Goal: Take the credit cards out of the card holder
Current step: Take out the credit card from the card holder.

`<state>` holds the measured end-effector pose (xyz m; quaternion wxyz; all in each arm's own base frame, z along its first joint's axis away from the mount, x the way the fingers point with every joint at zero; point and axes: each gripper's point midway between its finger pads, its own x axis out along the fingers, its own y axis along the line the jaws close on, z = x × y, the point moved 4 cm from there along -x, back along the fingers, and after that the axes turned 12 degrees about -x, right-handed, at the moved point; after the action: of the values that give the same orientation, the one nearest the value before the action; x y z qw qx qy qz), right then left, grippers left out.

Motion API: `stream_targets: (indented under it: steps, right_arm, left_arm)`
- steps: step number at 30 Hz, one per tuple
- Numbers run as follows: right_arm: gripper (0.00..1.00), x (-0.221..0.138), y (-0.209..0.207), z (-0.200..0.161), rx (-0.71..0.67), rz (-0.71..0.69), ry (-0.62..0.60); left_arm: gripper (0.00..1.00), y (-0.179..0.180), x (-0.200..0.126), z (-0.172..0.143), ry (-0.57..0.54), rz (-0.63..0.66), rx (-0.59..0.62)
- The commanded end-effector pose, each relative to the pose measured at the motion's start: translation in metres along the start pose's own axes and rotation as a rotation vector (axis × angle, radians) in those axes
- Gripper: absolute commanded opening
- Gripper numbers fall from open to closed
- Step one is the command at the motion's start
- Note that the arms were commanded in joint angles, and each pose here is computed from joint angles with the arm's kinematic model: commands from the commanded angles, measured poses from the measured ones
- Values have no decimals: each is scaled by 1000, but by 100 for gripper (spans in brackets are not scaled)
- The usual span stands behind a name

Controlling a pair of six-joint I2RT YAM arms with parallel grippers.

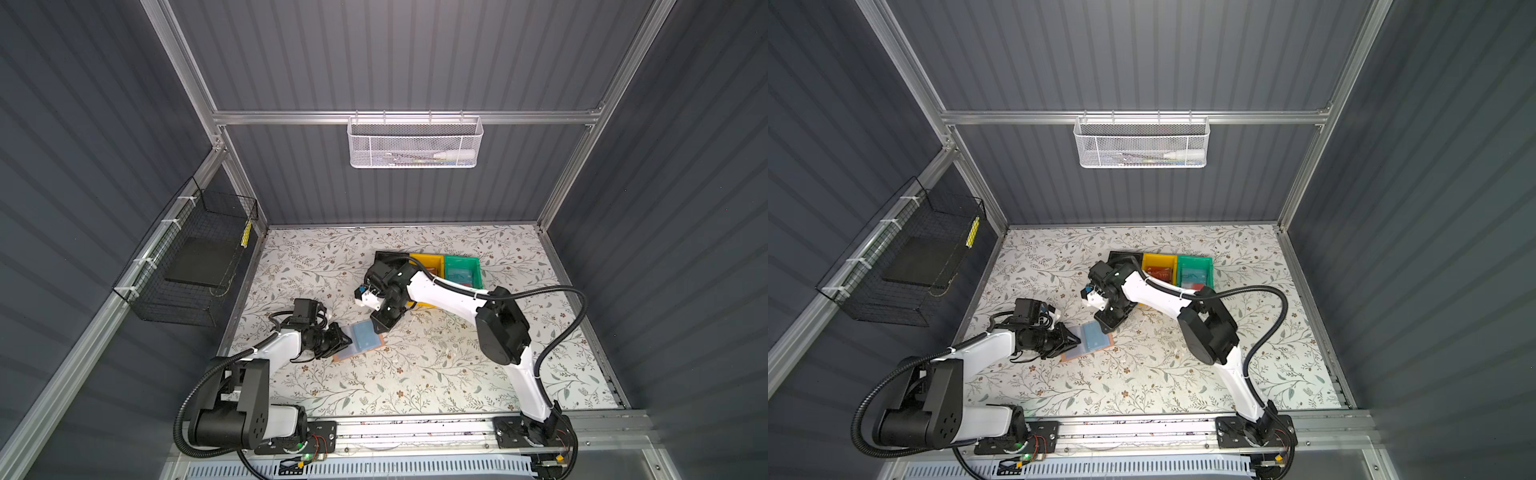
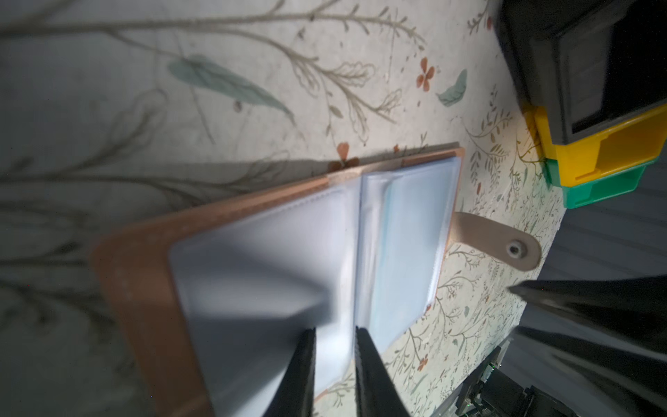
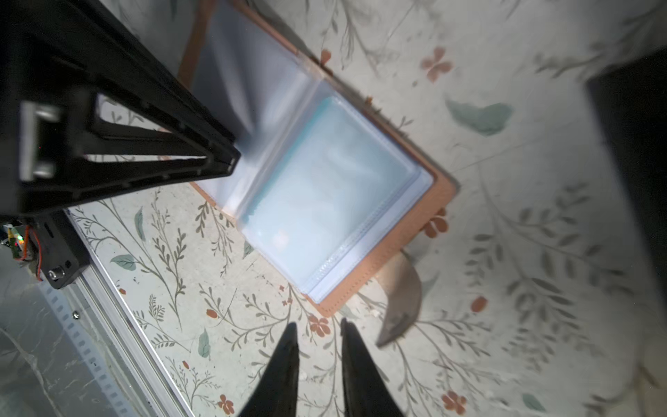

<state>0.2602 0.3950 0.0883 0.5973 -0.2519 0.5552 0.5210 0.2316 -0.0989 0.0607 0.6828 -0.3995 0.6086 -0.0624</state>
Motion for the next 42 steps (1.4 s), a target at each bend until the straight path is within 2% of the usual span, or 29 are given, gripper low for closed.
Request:
stream_targets:
  steps: [1, 8, 16, 18, 25, 34, 42]
  right_arm:
    - [24, 7, 5, -7, 55, 50, 31]
    - [24, 23, -4, -11, 58, 28, 62]
    - [22, 20, -9, -3, 42, 12, 45]
    - [21, 18, -16, -2, 33, -33, 52]
    - [18, 17, -32, 2, 42, -62, 67]
    - [14, 27, -34, 3, 60, -28, 74]
    - [14, 10, -29, 9, 31, -68, 53]
  left_arm:
    - [23, 16, -4, -6, -4, 81, -27]
    - [23, 18, -1, -3, -13, 91, -43]
    - [23, 30, 5, -3, -13, 144, -53]
    - [23, 32, 7, -3, -9, 148, -57]
    - [23, 39, 15, -4, 3, 158, -64]
    - [23, 44, 20, -5, 16, 160, -68]
    - [23, 44, 22, -5, 19, 157, -65]
